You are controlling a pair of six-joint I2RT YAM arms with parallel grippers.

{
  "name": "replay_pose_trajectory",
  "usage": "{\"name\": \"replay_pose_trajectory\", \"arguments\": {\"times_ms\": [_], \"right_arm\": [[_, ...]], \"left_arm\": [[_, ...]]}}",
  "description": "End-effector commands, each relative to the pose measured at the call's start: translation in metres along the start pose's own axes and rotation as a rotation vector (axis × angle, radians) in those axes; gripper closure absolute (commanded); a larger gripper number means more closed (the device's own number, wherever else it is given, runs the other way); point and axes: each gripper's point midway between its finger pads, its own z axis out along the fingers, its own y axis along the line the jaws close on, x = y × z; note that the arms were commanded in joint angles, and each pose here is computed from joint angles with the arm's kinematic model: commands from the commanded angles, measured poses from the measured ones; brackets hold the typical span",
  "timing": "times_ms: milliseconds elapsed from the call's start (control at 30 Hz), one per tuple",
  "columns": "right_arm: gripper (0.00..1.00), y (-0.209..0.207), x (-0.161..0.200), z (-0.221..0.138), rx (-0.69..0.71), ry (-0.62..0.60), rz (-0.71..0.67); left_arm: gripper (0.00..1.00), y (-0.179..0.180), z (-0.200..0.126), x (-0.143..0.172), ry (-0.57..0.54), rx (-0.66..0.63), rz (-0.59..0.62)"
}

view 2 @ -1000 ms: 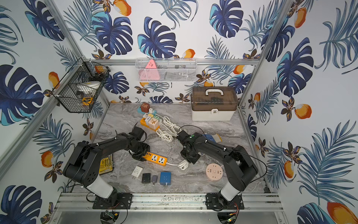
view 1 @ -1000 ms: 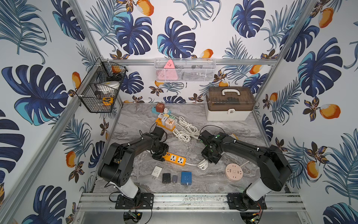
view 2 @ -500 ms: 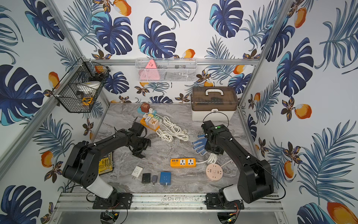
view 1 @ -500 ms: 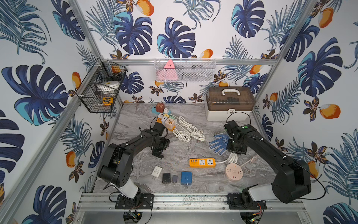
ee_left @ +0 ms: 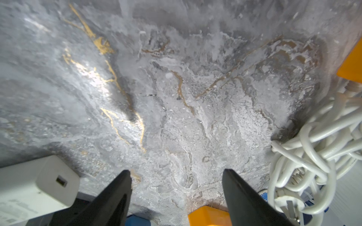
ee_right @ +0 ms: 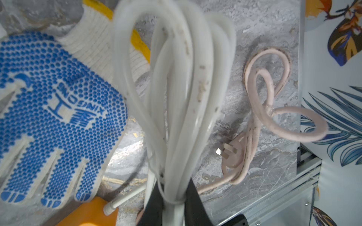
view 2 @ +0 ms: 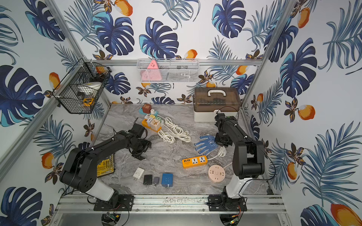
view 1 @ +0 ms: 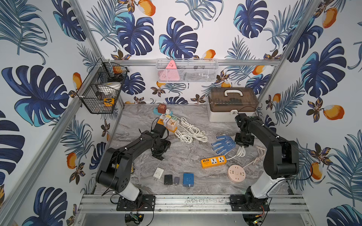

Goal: Pull the plug off the socket
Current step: Move the socket to the center of the board.

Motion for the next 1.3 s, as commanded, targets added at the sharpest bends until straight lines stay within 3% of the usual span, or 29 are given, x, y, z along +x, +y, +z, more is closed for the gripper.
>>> {"name": "replay_pose_trajectory", "arguments": {"times_ms": [0, 67, 233, 333, 500, 633, 733, 867, 1067, 1267], "right_arm": [[0.88, -0.001, -0.007, 0.006, 0.034, -0.001, 0.0], [0.81, -0.003, -0.009, 0.01, 0.057, -0.002, 0.008], [0.49, 0.001, -0.011, 0.019, 0.06, 0.004, 0.027], [0.4, 0.005, -0.011, 0.017, 0.037, 0.006, 0.041], [0.34, 0.013, -0.013, -0.007, -0.02, -0.047, 0.045], [0.34, 0.037, -0.017, -0.048, -0.081, -0.173, -0.017], [0.33, 0.077, -0.013, -0.088, -0.158, -0.308, -0.155], [0.32, 0.155, 0.009, -0.137, -0.368, -0.464, -0.378], [0.28, 0.269, 0.063, -0.18, -0.681, -0.521, -0.68], [0.25, 0.341, 0.079, -0.193, -0.898, -0.589, -0.83]], "left_arm": [[0.2, 0.006, -0.005, 0.0, -0.01, -0.011, 0.03], [0.2, 0.007, -0.008, -0.001, -0.017, -0.005, 0.043], [0.2, 0.0, -0.02, -0.002, -0.036, 0.032, 0.102], [0.2, -0.009, -0.036, -0.007, -0.079, 0.041, 0.163], [0.21, -0.027, -0.068, -0.014, -0.165, 0.08, 0.286], [0.22, -0.041, -0.084, -0.019, -0.217, 0.105, 0.4], [0.23, -0.056, -0.098, -0.023, -0.26, 0.117, 0.509], [0.23, -0.076, -0.12, -0.038, -0.329, 0.119, 0.613], [0.24, -0.078, -0.117, -0.067, -0.281, 0.137, 0.507], [0.22, -0.088, -0.122, -0.058, -0.278, 0.237, 0.596]]}}
